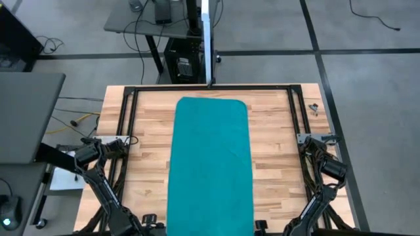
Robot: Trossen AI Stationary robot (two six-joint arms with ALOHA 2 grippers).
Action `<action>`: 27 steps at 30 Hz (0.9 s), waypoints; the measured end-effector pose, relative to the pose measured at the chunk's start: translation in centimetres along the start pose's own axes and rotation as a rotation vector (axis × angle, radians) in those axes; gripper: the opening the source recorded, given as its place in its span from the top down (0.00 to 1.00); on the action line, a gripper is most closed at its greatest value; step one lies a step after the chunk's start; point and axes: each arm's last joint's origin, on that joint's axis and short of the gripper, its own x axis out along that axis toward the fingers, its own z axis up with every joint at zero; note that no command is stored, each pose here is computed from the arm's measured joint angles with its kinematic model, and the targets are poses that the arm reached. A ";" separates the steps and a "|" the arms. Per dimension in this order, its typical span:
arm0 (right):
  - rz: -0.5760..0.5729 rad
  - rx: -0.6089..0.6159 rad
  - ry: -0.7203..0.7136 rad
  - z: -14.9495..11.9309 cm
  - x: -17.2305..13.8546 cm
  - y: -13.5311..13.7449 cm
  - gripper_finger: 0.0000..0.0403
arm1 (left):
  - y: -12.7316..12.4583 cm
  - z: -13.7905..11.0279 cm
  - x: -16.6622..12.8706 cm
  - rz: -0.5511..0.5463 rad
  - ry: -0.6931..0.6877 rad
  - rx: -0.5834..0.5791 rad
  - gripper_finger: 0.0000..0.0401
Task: Roll towel
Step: Fold the towel
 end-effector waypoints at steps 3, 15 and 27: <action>0.088 0.191 -0.035 -0.2 -0.3 1.2 0.55 | 0.0 0.0 0.0 0.000 0.002 0.000 0.67; 0.071 0.752 0.005 -4.2 2.8 1.3 0.56 | 0.3 -0.1 0.0 0.034 0.011 -0.022 0.67; 0.007 0.786 -0.078 -2.1 4.3 -0.4 0.56 | 0.5 -0.1 -0.1 0.040 0.041 -0.044 0.67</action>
